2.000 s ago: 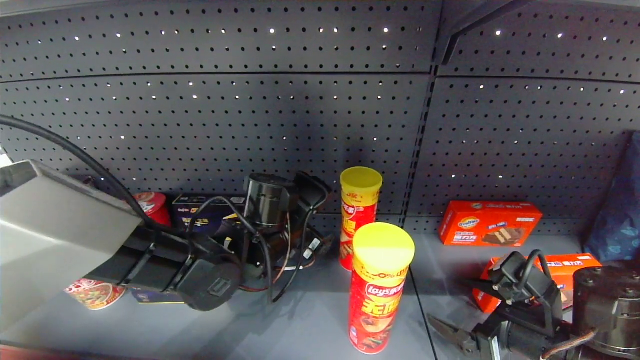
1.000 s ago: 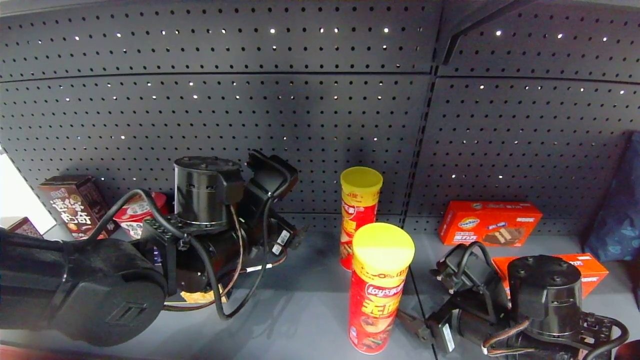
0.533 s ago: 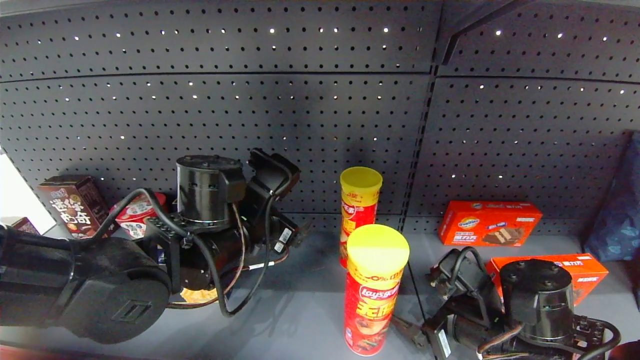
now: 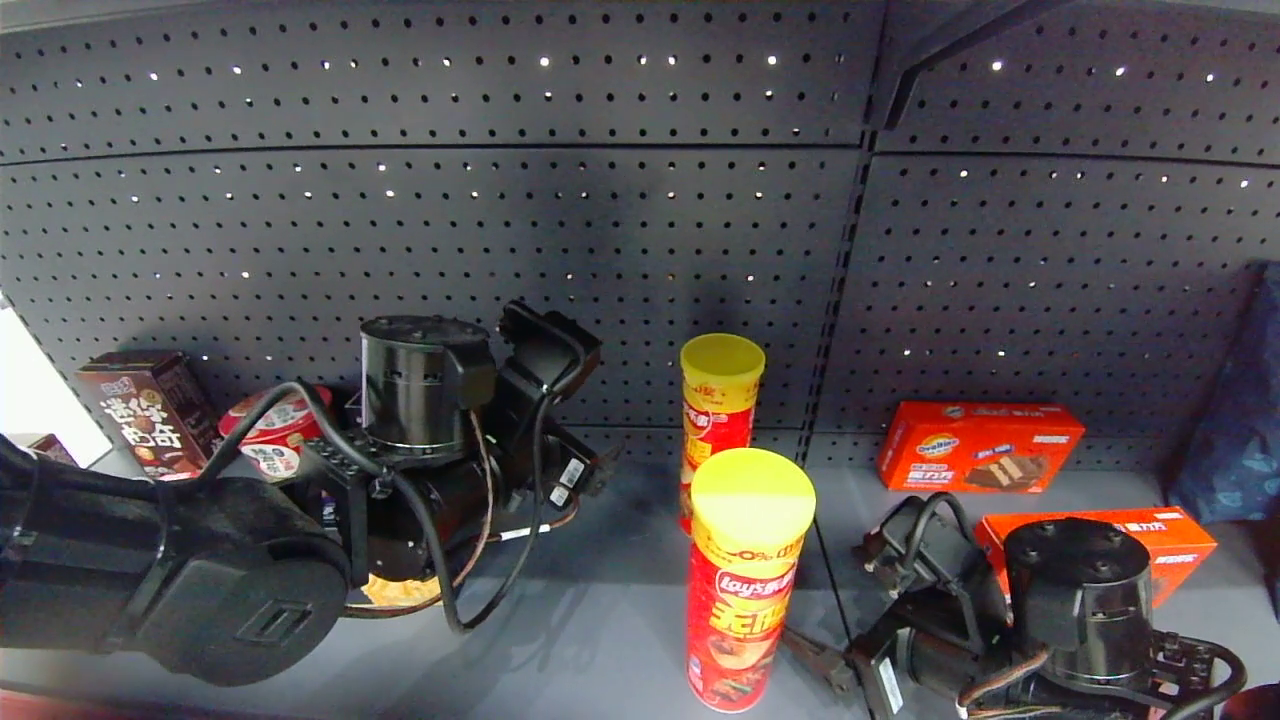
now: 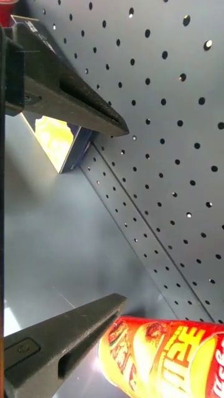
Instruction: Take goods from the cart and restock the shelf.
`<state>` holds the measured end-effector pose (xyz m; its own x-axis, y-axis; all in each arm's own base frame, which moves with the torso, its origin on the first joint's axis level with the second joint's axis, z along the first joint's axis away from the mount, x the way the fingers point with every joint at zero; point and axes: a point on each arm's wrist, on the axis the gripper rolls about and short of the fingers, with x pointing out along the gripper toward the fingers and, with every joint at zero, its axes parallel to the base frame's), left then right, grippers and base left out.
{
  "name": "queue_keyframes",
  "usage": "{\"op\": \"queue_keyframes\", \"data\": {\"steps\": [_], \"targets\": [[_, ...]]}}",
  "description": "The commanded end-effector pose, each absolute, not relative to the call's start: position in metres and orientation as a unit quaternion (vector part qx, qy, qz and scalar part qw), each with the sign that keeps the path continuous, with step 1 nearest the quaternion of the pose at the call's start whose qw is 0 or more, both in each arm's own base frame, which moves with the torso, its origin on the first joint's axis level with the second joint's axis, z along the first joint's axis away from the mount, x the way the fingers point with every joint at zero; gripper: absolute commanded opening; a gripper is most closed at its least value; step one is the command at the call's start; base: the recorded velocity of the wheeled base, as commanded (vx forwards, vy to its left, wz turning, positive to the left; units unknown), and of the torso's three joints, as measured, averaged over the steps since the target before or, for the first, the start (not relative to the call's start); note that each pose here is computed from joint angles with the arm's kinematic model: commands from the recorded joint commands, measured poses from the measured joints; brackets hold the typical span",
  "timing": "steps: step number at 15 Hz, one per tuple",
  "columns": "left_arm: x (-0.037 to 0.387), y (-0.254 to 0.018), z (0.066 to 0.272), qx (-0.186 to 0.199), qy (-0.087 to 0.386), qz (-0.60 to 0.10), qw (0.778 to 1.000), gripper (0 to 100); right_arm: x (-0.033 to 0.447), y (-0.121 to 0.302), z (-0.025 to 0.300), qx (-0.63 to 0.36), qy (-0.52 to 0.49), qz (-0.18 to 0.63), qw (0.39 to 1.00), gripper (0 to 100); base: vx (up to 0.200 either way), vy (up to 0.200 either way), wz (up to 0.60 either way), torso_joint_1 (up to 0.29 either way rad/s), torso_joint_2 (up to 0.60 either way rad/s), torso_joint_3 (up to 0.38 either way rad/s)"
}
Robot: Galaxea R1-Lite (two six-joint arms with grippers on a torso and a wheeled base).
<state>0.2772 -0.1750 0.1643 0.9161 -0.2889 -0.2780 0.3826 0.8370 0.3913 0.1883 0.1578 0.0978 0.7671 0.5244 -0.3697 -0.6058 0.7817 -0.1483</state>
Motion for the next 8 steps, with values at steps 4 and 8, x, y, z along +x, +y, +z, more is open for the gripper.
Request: {"op": "queue_keyframes", "data": {"steps": [4,8], "targets": [[0.262,-0.169,0.196,0.203,0.052,-0.175,0.962,100,0.178,0.143,0.135,-0.103,0.086,0.280,0.950,100,0.000,0.000,0.00,0.000,0.00,0.000],[0.231,-0.143,0.245,0.168,-0.024,-0.152,0.974,100,0.160,0.096,0.170,-0.064,0.015,0.213,0.975,100,0.000,0.000,0.00,0.000,0.00,0.000]]}}
